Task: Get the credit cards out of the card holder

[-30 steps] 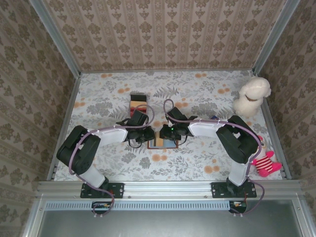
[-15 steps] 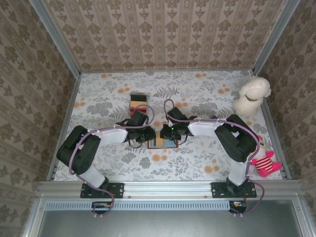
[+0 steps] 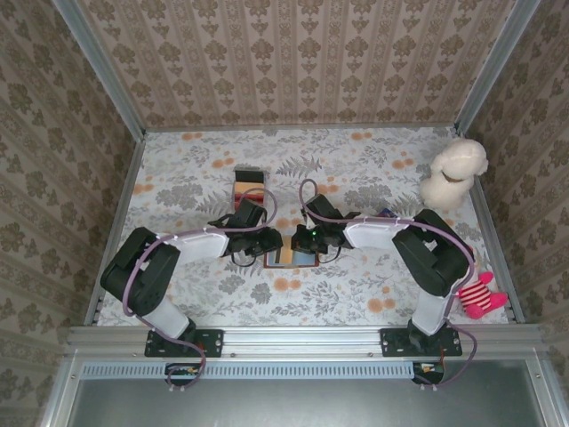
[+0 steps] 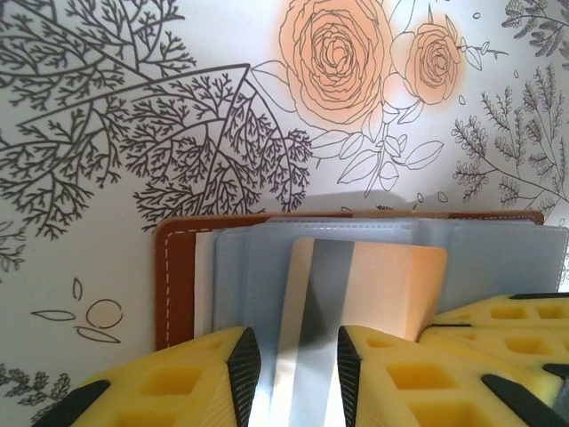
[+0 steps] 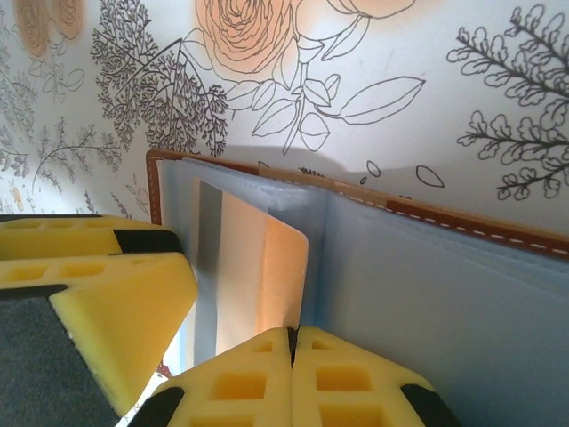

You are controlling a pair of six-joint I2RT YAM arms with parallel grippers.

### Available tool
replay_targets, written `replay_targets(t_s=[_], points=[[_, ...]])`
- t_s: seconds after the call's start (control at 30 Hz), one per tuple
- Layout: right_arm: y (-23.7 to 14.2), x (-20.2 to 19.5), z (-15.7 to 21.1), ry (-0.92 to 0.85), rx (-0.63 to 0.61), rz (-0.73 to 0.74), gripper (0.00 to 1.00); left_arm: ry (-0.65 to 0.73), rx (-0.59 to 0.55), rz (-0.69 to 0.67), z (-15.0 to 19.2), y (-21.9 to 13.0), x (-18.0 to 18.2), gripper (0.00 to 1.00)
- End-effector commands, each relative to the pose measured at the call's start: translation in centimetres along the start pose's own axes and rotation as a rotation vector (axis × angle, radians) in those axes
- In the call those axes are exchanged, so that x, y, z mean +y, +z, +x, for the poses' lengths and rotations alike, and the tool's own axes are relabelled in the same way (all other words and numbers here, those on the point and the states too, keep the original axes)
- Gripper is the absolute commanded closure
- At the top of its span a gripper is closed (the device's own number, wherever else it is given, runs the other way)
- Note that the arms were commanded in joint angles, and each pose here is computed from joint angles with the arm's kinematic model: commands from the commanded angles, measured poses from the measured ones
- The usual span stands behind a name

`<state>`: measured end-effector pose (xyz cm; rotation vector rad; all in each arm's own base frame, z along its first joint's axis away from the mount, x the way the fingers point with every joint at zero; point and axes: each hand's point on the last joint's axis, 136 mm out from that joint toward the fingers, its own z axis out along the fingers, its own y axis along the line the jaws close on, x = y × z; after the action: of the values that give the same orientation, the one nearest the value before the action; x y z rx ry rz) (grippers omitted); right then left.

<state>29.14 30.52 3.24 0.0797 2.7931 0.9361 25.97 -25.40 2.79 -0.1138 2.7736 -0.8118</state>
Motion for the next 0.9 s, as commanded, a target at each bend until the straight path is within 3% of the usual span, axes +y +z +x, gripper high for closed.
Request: replay_targets(t_s=[0.0,0.17,0.4,0.87], points=[[-1.0,-1.0,0.8,0.001,0.016,0.032,0.99,-0.05,0.078,-0.14,2.6,0.2,4.3,0.66],[-0.7,-1.3,0.9,0.013,0.021,0.044,0.97,-0.02,0.067,-0.125,2.0,-0.1,3.6,0.69],[0.4,-0.9,1.1,0.046,0.049,0.007,0.78,-0.003,0.103,-0.164,2.6,0.1,4.5,0.79],[1.6,-1.5,1.4,0.084,0.071,0.013,0.76,-0.034,0.151,-0.251,3.8,0.3,6.4,0.85]])
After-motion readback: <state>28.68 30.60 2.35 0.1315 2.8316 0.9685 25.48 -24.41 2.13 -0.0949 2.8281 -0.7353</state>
